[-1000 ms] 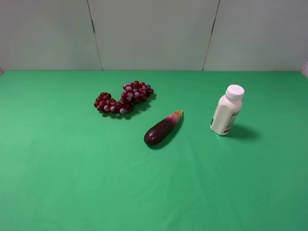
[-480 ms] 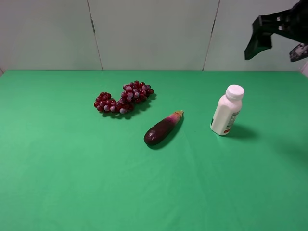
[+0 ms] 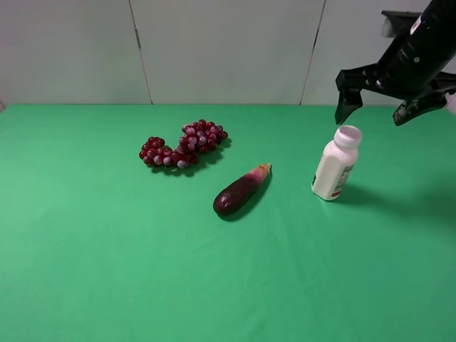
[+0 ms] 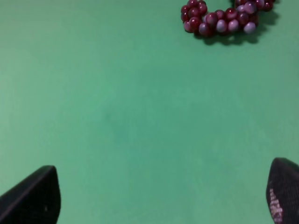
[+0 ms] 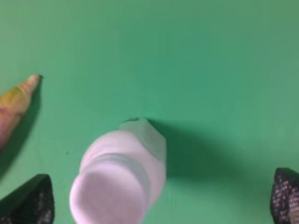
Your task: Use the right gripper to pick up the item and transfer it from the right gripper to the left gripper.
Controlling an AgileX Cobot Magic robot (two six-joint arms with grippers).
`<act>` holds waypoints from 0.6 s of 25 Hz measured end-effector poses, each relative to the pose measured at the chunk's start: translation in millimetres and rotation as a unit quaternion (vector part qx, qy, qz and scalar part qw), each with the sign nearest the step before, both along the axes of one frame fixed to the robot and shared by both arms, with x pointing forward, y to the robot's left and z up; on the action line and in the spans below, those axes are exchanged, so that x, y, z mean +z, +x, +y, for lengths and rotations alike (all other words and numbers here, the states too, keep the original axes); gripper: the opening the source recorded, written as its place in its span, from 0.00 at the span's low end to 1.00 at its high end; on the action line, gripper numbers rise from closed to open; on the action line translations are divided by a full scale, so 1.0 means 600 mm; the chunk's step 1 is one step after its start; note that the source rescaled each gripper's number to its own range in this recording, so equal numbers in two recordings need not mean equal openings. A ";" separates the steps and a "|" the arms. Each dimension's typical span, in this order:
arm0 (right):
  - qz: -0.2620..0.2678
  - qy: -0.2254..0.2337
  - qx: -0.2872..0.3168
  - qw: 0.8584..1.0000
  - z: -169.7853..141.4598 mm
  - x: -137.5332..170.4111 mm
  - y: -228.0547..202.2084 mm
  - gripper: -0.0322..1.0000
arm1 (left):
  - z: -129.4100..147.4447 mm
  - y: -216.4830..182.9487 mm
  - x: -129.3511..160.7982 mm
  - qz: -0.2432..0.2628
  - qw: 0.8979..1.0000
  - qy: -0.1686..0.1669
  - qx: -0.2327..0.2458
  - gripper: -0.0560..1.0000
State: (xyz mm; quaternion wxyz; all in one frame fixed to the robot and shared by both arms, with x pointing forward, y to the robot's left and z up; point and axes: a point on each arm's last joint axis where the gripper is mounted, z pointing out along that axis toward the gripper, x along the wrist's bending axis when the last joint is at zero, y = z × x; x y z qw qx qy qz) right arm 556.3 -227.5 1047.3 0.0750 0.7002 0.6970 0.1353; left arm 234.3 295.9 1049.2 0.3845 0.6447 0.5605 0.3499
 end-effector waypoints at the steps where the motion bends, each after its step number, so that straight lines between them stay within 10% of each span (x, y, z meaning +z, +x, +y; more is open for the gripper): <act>1: 0.005 0.004 -0.001 1.000 0.002 -0.005 0.002 1.00 | 0.000 0.000 0.000 0.000 1.000 0.000 0.000 0.75; 15: 0.021 0.017 0.011 1.000 0.023 -0.034 0.017 1.00 | 0.000 0.000 0.000 0.000 1.000 0.000 0.000 0.75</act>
